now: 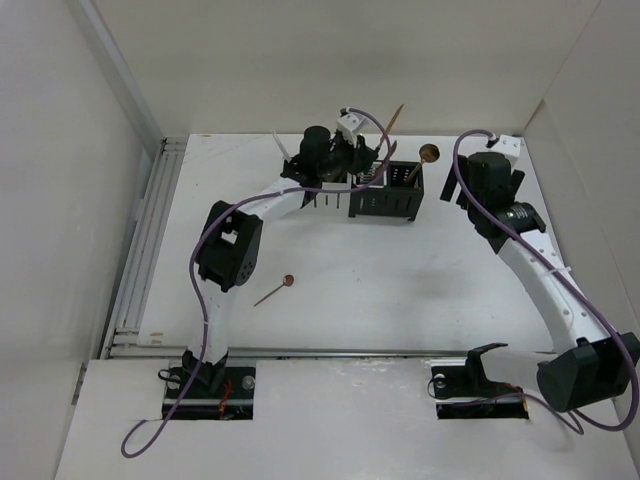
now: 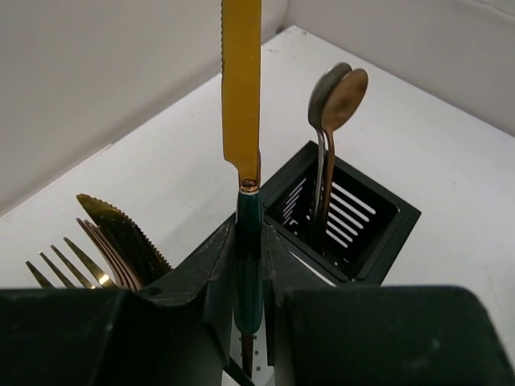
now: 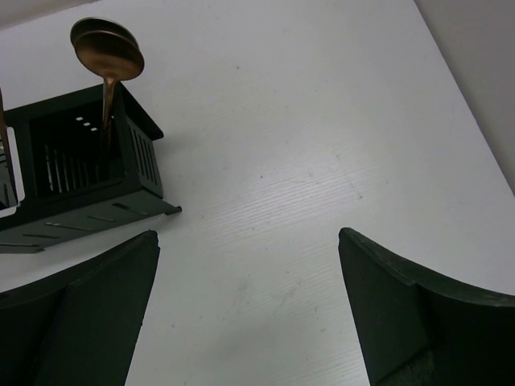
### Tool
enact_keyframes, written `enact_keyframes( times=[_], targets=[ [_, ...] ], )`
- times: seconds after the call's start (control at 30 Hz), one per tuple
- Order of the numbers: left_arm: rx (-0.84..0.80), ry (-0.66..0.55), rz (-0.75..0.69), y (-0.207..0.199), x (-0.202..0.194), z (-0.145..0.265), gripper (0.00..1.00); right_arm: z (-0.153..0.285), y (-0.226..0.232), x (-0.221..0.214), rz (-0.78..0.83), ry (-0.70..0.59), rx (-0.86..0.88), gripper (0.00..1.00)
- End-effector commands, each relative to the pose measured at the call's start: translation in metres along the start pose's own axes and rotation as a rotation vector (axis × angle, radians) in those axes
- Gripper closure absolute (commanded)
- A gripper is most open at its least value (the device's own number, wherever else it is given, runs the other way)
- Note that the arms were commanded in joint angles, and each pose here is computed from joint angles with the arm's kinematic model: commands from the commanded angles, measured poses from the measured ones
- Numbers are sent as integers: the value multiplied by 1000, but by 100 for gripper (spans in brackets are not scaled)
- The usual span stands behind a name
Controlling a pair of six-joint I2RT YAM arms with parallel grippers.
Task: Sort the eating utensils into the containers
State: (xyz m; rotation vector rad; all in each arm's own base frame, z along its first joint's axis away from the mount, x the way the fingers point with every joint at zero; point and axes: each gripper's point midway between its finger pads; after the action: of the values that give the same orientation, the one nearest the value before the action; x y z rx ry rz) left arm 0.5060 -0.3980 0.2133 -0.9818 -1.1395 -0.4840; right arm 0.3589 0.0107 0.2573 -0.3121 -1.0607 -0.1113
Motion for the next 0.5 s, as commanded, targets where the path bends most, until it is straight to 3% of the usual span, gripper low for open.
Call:
enact_keyframes(
  times=[0.0,0.1,0.17,0.3,0.33,0.47],
  targets=[
    [-33,-181,-16,-19,39,-1,100,13,-18,20,22,-28,-34,3],
    [5,-167,1,-12,4,-3,100,20,-24,19,42,-28,-45,3],
    [29,-143,16,-8,-13,-2,94,24,-29,20,52,-32,-55,3],
    [52,-66,23,-7,-39,4,72,28,-32,19,78,-40,-55,3],
    [62,-66,25,-7,-37,7,56,29,-33,17,79,-39,-55,3],
    [79,-86,-39,-18,-1,14,34,29,-32,13,80,-46,-34,3]
  ],
)
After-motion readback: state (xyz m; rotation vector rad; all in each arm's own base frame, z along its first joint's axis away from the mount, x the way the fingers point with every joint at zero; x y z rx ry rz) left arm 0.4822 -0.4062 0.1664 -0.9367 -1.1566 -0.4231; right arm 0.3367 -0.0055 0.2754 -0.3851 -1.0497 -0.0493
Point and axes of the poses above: each gripper's point midway between its finger pads, its own z axis back along the fingers, its own y axis along the line the jaws close on, x = y × z, and after that the axes turned 15 degrees about z, right-handed
